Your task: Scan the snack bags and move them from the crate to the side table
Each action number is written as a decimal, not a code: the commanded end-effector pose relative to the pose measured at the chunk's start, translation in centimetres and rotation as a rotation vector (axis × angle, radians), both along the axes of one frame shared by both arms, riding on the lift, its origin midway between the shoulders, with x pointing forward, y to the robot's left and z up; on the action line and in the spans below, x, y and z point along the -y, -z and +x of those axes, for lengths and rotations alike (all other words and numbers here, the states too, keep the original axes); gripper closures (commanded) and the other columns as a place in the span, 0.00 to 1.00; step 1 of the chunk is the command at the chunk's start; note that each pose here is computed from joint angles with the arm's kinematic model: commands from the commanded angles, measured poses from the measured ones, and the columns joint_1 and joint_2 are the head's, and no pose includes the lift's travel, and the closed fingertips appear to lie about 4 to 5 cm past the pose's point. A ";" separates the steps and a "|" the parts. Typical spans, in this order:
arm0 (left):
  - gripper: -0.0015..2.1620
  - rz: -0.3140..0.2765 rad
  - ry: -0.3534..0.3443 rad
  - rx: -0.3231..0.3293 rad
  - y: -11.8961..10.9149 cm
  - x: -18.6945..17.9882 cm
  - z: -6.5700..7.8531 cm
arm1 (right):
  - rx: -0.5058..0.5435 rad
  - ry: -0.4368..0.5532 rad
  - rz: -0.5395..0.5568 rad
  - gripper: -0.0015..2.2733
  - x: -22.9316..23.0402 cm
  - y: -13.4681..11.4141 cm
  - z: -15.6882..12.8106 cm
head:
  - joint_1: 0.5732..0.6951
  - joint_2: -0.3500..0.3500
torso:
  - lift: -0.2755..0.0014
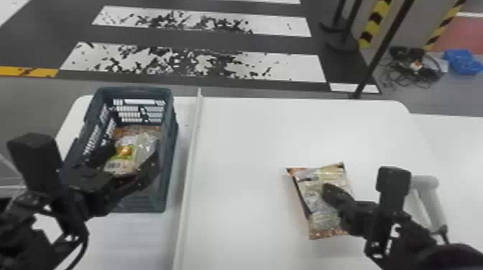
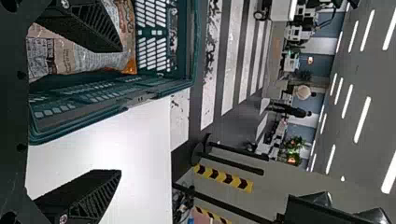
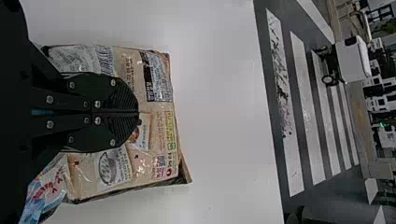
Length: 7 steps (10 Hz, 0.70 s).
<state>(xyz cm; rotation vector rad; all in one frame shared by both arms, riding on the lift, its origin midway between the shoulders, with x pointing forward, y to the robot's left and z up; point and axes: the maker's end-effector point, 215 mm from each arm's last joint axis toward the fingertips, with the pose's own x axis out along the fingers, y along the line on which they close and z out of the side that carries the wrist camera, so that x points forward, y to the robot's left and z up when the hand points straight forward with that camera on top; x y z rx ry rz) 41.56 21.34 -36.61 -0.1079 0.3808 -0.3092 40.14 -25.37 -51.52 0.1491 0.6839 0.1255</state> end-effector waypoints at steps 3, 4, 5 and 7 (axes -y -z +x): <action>0.03 -0.006 0.010 -0.006 0.3 0.4 -0.2 | -0.027 0.092 -0.102 0.96 2.2 1.4 -0.9 | 1.00 0.40 | 0.68; 0.03 -0.007 0.014 -0.004 0.2 0.6 -0.2 | -0.028 0.135 -0.129 0.96 4.2 1.3 -1.1 | 1.00 0.39 | 0.68; 0.03 -0.009 0.017 -0.006 0.3 0.8 -0.2 | -0.024 0.168 -0.127 0.96 5.8 1.0 -1.2 | 1.00 0.35 | 0.68; 0.03 -0.012 0.020 -0.004 0.3 1.0 -0.1 | -0.001 0.172 -0.114 0.96 6.1 -0.2 -1.2 | 1.00 0.28 | 0.68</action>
